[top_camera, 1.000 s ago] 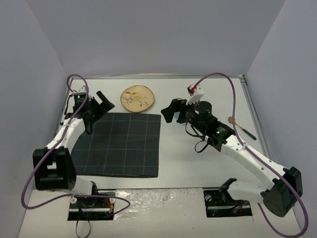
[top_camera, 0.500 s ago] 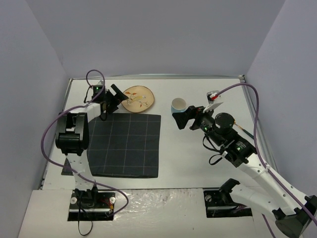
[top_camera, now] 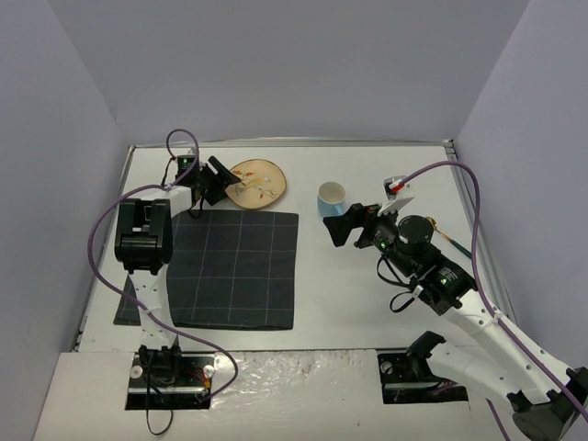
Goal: Set the dinner table for one person
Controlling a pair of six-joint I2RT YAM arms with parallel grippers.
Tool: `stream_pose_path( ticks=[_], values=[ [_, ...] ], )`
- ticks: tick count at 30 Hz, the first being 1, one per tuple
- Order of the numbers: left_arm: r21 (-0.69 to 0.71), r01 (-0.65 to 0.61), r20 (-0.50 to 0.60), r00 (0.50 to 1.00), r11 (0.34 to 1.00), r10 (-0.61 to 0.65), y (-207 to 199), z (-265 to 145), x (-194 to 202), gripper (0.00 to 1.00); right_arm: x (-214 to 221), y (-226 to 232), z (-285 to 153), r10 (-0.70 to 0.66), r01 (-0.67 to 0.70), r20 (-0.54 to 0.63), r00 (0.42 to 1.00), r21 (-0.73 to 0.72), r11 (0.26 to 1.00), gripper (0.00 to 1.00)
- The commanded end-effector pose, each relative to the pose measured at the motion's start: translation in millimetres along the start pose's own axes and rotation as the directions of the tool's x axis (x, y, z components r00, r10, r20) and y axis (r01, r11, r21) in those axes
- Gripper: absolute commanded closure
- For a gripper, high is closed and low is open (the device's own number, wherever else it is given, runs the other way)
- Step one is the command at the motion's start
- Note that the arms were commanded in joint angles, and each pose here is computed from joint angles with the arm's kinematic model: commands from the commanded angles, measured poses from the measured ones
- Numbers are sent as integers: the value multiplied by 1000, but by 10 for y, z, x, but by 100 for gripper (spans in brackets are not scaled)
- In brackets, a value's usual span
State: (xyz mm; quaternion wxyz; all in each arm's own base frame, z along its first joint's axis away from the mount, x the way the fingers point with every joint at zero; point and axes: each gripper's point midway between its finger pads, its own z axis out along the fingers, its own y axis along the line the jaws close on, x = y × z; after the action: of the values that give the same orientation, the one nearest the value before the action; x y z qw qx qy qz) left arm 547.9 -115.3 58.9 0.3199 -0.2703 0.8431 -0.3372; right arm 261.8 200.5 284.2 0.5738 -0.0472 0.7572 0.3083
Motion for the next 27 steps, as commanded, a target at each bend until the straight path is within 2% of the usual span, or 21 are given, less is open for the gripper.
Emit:
stream_pose_path(
  ticks=[1, 9, 14, 20, 27],
  values=[
    [35, 2, -24, 1000, 999, -2, -62, 67, 40, 41, -238, 39, 0, 13, -13, 90, 996, -6, 1000, 0],
    [19, 1, -54, 999, 1000, 0, 119, 170, 145, 74, -189, 25, 7, 14, -13, 79, 997, -5, 1000, 0],
    [58, -9, -38, 999, 998, 11, 39, 133, 77, 100, -164, 15, -10, 19, -18, 78, 997, -6, 1000, 0],
    [180, 0, 25, 1000, 984, -5, -327, -124, -208, 100, -109, 8, -16, 18, -18, 66, 998, -10, 1000, 0],
    [345, 5, 130, 990, 939, -53, -846, -751, -661, 100, -79, 15, 21, 13, -12, 51, 999, -13, 1000, 0]
  ],
)
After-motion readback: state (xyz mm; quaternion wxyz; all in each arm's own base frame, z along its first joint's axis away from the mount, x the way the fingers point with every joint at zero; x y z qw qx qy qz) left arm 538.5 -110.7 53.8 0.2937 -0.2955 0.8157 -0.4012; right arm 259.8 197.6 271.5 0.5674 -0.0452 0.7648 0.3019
